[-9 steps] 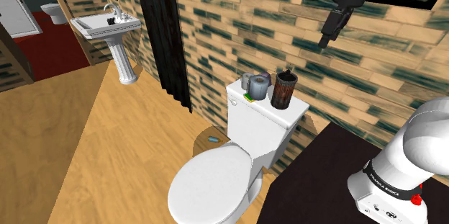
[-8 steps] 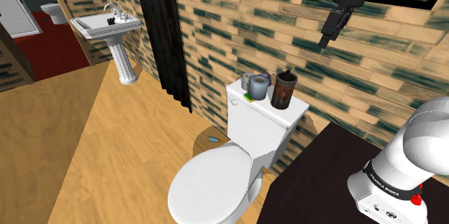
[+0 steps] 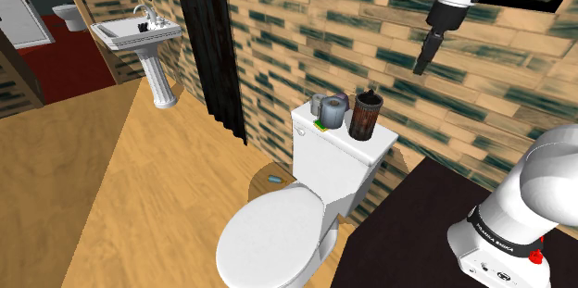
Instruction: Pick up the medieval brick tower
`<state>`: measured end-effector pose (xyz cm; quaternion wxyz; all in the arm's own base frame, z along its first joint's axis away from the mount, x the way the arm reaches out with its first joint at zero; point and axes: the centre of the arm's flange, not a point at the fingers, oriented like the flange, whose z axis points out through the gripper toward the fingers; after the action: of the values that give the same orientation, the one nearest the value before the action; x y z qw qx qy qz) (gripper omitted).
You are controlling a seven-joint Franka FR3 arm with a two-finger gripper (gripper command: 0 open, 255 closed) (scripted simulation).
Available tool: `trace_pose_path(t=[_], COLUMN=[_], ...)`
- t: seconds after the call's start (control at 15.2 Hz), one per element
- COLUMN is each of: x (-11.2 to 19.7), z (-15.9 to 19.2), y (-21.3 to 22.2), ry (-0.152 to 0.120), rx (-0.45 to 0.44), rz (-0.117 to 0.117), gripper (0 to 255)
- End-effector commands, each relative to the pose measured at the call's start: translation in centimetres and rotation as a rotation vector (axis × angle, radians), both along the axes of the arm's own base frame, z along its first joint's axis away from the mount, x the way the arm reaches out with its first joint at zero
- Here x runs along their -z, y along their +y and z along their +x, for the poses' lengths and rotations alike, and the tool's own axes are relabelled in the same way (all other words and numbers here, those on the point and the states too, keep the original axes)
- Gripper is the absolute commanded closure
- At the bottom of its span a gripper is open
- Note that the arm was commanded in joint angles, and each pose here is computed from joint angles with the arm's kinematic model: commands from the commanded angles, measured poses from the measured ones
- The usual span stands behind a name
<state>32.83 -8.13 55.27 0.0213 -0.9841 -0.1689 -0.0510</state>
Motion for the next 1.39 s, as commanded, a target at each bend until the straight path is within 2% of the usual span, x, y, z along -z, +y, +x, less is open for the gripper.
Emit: trace_pose_path(t=[0.0, 0.66, 1.32], x=[1.3, 9.0, 16.5], z=[0.7, 6.6, 15.5], y=[-2.4, -11.8, -18.7], ry=[-0.007, -0.034, -0.06], rx=[-0.072, -0.403, -0.733], rz=[-0.001, 0.001, 0.003], gripper=[0, 0, 0])
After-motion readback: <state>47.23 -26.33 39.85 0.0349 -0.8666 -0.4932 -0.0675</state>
